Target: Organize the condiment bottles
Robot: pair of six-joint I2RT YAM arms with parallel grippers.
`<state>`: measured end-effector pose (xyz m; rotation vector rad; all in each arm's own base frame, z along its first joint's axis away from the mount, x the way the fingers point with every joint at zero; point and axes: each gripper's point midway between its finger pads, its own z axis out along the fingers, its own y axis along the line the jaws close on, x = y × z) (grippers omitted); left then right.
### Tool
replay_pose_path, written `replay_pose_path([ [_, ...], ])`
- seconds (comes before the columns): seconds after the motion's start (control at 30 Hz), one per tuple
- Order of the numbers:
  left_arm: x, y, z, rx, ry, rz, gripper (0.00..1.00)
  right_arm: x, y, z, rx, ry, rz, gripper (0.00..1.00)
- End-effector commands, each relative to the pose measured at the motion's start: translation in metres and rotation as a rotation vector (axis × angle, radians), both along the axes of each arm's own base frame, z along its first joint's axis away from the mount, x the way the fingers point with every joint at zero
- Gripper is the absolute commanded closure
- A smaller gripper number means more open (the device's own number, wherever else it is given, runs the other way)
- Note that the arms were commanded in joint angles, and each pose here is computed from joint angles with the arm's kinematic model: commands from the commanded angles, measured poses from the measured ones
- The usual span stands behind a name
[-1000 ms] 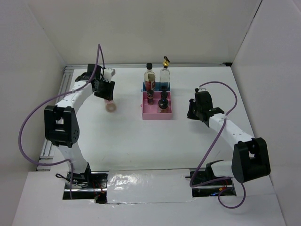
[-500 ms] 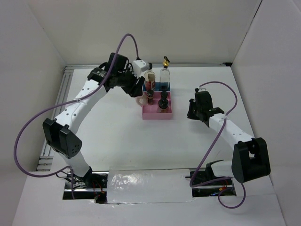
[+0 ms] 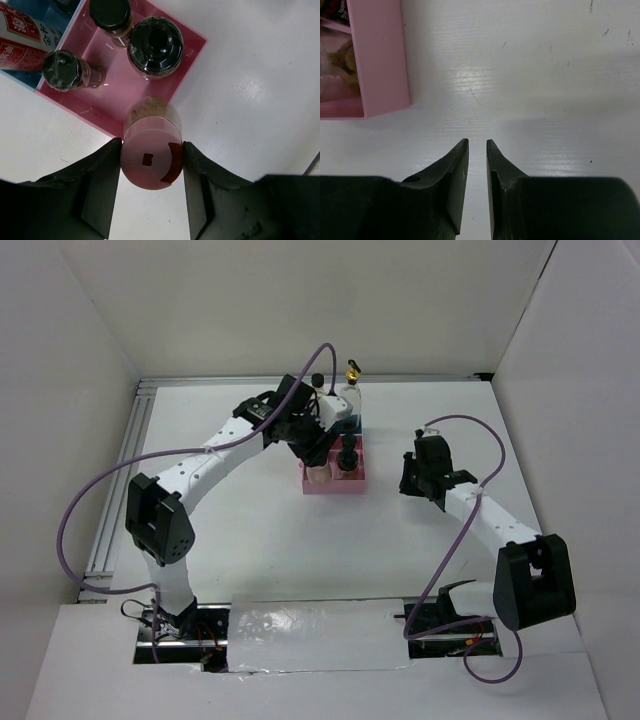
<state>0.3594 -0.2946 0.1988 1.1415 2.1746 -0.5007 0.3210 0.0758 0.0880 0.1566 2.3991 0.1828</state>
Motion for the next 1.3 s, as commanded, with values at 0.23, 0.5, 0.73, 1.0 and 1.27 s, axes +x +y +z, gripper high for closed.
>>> replay_pose_path([
  [0.23,0.025,-0.009,-0.009,0.025,-0.078,0.021,1.00,0.004,-0.004,0.007,0.003,-0.036,-0.010,0.72],
  [0.5,0.033,-0.014,-0.036,0.041,-0.075,0.009,1.00,0.004,-0.005,0.006,0.003,-0.033,-0.010,0.72],
  [0.73,0.044,-0.010,-0.062,0.058,-0.040,0.040,1.00,0.001,-0.007,0.008,0.001,-0.035,-0.015,0.72],
  [1.0,0.042,-0.006,-0.075,0.053,-0.010,0.052,0.90,-0.006,-0.009,0.004,0.002,-0.025,-0.020,0.72],
  [1.27,0.042,-0.003,-0.071,0.029,0.032,0.075,0.19,-0.006,-0.011,0.007,-0.002,-0.031,-0.025,0.72],
])
